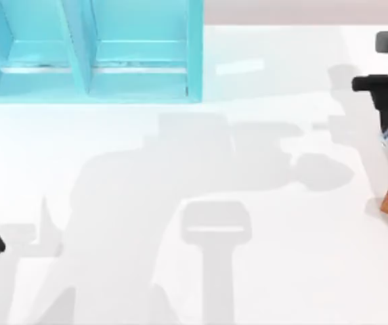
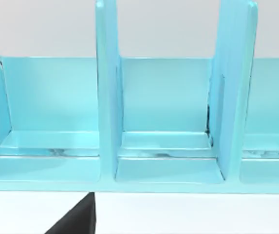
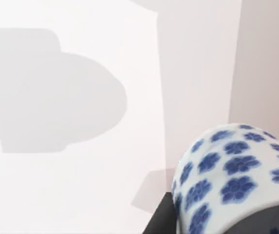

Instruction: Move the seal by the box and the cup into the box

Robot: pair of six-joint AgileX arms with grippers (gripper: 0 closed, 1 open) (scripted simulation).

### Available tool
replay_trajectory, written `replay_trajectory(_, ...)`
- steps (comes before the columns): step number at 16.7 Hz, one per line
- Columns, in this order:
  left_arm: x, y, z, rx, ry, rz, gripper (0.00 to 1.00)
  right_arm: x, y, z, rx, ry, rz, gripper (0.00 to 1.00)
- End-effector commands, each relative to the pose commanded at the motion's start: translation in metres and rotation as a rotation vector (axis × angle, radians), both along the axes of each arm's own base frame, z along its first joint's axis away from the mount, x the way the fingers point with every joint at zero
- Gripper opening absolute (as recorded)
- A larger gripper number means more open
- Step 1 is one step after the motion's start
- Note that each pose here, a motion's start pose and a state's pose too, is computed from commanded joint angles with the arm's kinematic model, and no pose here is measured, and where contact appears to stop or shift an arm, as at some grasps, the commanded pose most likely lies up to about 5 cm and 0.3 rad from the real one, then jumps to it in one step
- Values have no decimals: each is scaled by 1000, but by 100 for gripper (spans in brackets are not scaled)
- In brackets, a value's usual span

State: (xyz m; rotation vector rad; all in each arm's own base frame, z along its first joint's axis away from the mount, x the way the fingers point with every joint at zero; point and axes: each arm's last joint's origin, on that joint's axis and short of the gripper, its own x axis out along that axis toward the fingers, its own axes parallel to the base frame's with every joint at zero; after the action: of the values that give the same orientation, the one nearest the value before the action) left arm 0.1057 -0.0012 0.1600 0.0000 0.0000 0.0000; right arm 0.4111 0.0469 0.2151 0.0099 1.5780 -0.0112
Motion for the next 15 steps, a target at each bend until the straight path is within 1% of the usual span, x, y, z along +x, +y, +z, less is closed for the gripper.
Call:
replay_trajectory(3, 0, 0, 0, 0, 0, 0, 100, -5, -21, 23, 1, -7, 0, 0)
replay_trajectory(9, 0, 0, 0, 0, 0, 0, 100, -7, -24, 23, 2, -3, 4, 0)
replay_trajectory(12, 0, 0, 0, 0, 0, 0, 100, -26, -44, 30, 11, 0, 11, 0)
replay_trajectory(15, 0, 0, 0, 0, 0, 0, 100, -56, -78, 35, 21, 2, 15, 0)
